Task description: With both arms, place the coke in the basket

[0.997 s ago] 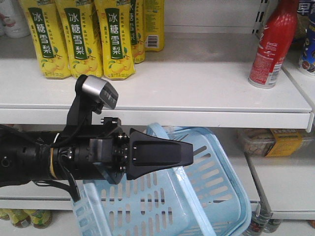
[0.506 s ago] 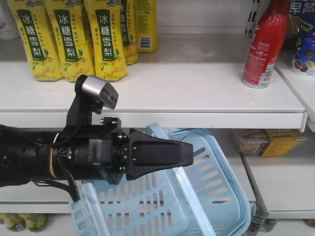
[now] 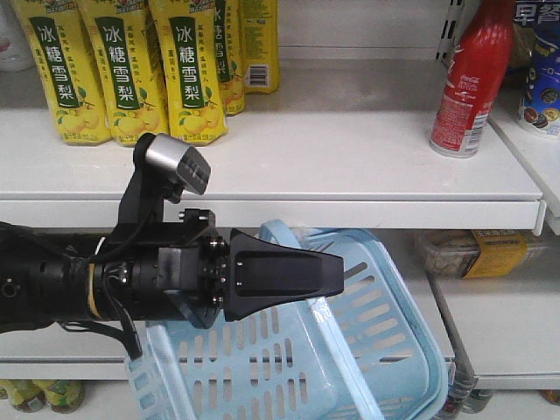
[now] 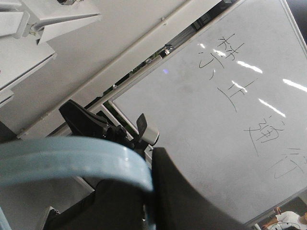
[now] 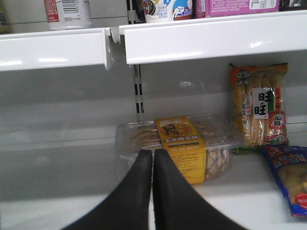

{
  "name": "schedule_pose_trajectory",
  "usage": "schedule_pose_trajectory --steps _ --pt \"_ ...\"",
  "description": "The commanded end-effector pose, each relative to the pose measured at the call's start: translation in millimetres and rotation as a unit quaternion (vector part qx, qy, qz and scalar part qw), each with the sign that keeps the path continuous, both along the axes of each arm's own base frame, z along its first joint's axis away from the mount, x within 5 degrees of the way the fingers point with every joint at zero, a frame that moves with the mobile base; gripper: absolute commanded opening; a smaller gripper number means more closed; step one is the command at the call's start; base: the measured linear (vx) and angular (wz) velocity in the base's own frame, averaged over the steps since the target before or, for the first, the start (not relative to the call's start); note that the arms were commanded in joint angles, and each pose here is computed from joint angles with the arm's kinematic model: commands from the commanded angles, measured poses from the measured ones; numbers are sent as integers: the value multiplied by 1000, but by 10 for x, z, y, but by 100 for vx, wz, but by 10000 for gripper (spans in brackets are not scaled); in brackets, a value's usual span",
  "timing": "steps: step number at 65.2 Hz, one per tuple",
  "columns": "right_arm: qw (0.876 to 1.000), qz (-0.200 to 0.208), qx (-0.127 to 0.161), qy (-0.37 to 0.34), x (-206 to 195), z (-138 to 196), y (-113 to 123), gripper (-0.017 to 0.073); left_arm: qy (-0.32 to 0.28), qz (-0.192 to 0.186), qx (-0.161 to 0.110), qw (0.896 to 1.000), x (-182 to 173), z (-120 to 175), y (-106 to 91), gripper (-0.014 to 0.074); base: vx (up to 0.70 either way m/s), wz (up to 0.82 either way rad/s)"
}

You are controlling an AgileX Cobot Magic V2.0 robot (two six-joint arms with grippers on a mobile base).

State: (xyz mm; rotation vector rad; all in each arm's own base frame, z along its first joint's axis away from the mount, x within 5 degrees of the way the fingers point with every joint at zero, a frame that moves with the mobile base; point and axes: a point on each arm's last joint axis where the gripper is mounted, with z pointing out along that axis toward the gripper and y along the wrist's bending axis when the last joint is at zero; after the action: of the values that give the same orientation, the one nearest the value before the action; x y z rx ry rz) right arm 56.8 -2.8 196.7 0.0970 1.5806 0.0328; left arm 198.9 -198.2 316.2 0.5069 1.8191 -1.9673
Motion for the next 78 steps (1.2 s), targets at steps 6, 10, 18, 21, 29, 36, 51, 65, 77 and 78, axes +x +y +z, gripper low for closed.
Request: schedule_pose_trajectory --steps 6,10,18,21,29,36,51,65,77,78 --pt "982 21 164 -96 -21 134 15 -5 -28 -71 -105 992 -173 341 55 -6 0 0" --pt "962 25 247 -110 -25 157 5 -5 -28 -71 -105 992 -173 341 55 -6 0 0" --pt "924 30 355 -135 -36 199 -19 -5 -28 -71 -105 992 -173 341 55 -6 0 0" --pt "923 36 354 -146 -47 257 -17 -5 -28 -71 -105 992 -173 341 55 -6 0 0" --pt "941 64 284 -172 -118 556 19 2 -28 -71 -105 992 -173 341 55 -6 0 0" --pt "958 89 200 -185 -188 933 57 51 -28 -71 -105 992 -173 341 55 -6 0 0" --pt "970 130 55 -197 -93 1601 141 384 -28 -71 -105 992 -173 341 55 -6 0 0" --pt "978 136 -22 -154 312 1860 248 659 -28 -71 -105 992 -173 341 55 -6 0 0" --pt "979 140 -53 -135 712 2126 342 676 -28 -71 -105 992 -173 341 55 -6 0 0" --pt "979 140 -58 -134 745 2145 350 673 -28 -71 -105 992 -173 341 55 -6 0 0"
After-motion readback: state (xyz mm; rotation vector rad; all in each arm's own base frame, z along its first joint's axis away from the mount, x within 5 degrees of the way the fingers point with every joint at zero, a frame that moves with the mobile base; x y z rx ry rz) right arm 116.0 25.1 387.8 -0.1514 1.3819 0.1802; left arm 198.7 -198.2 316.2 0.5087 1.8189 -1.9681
